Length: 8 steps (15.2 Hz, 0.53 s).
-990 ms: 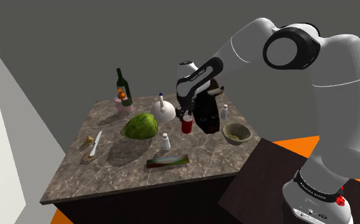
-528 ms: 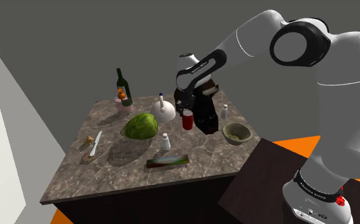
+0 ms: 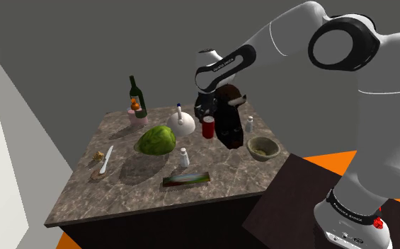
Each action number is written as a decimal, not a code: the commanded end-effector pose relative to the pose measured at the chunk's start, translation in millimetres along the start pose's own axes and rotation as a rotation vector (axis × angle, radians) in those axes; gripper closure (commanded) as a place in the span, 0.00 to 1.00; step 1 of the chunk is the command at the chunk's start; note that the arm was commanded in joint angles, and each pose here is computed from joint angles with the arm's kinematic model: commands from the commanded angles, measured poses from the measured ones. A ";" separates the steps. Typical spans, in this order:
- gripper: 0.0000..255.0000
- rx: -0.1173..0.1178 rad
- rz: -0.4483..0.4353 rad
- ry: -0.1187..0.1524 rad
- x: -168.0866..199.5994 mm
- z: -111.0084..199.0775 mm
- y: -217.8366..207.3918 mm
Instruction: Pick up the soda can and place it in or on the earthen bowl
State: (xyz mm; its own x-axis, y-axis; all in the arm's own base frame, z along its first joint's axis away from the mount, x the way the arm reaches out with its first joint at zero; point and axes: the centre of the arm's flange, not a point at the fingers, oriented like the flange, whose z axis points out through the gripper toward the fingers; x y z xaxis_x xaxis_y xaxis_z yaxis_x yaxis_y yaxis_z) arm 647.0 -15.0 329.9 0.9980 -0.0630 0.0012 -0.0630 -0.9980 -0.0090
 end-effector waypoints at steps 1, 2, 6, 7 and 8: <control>1.00 0.000 0.000 0.000 0.0 -10.4 0.5; 1.00 0.000 0.000 0.000 -0.1 -15.7 0.4; 1.00 0.000 0.000 0.000 0.0 -32.6 0.3; 1.00 0.000 0.000 0.000 -11.1 -34.0 7.2; 1.00 0.000 0.000 0.000 -22.3 -35.4 14.0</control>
State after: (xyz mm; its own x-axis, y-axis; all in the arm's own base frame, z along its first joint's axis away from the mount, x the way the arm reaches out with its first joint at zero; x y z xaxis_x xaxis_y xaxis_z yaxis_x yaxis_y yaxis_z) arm 633.1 -23.8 362.3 0.9980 -0.0631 0.0012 -0.0631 -0.9980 -0.0090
